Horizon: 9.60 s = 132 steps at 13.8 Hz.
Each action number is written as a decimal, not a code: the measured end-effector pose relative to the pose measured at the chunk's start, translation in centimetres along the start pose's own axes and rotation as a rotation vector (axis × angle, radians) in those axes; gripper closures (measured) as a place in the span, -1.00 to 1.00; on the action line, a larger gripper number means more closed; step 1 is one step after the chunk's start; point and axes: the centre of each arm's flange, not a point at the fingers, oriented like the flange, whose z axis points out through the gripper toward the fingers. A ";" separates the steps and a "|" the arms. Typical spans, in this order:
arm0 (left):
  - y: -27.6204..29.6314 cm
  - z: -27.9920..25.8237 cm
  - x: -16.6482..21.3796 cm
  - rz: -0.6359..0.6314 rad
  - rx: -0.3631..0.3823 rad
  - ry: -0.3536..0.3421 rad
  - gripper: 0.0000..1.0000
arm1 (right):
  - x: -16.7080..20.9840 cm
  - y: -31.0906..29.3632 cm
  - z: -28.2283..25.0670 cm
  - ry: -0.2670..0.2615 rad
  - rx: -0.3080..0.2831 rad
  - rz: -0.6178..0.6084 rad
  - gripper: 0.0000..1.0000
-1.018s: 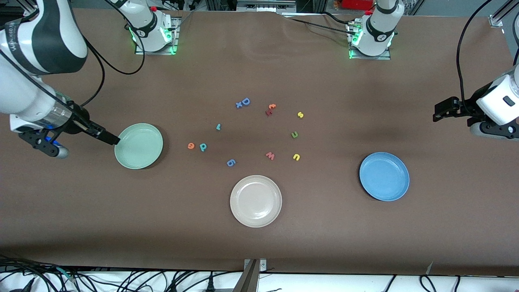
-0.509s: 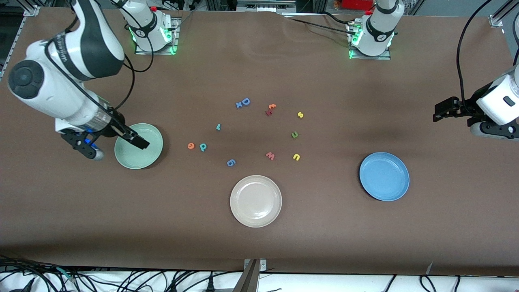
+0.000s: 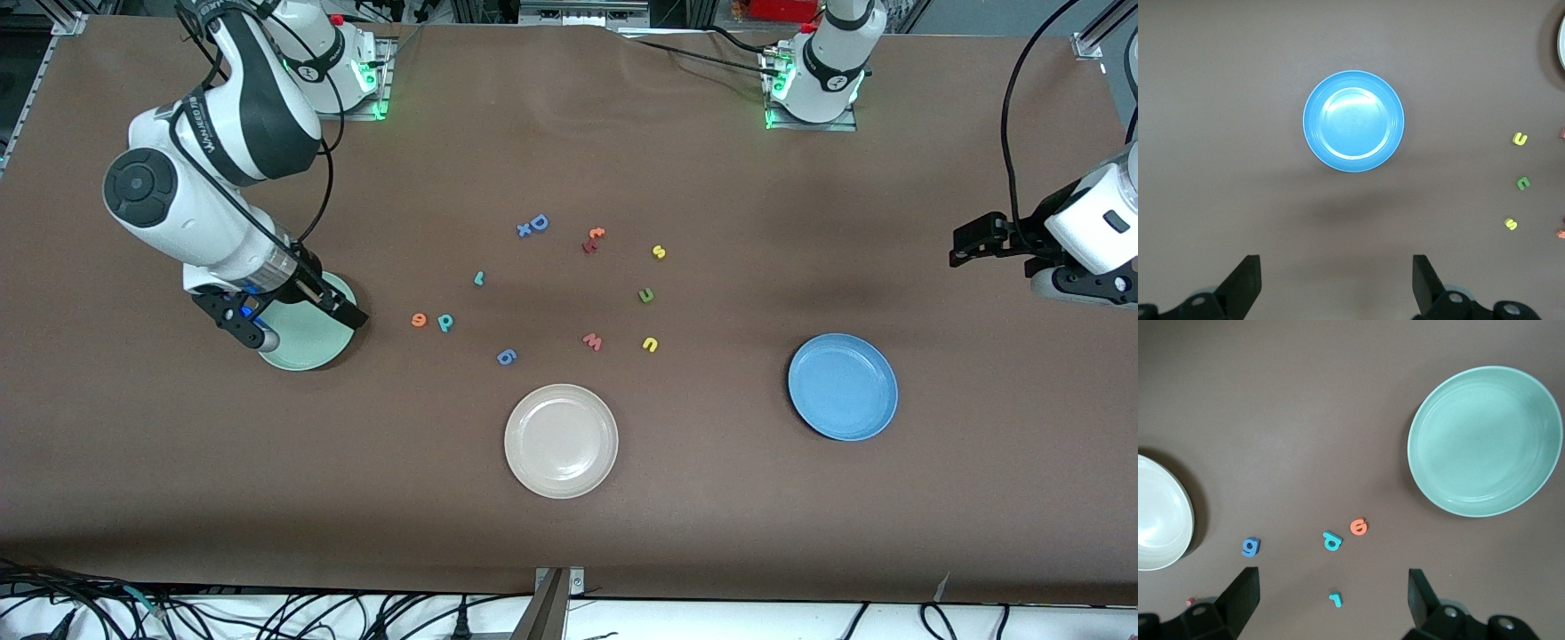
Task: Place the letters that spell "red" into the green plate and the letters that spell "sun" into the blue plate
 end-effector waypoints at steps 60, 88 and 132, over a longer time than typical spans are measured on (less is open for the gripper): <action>21.2 16.3 9.4 0.259 -0.034 0.065 -1.00 | -5.8 -4.8 21.7 -0.070 -0.079 0.002 -0.97; 34.0 39.7 5.7 0.288 -0.013 0.142 -1.00 | -5.0 -3.6 24.5 -0.074 -0.089 0.107 -0.66; 11.6 29.0 12.7 0.647 0.013 -0.031 0.47 | 8.2 13.2 19.9 -0.110 -0.185 -0.184 -0.37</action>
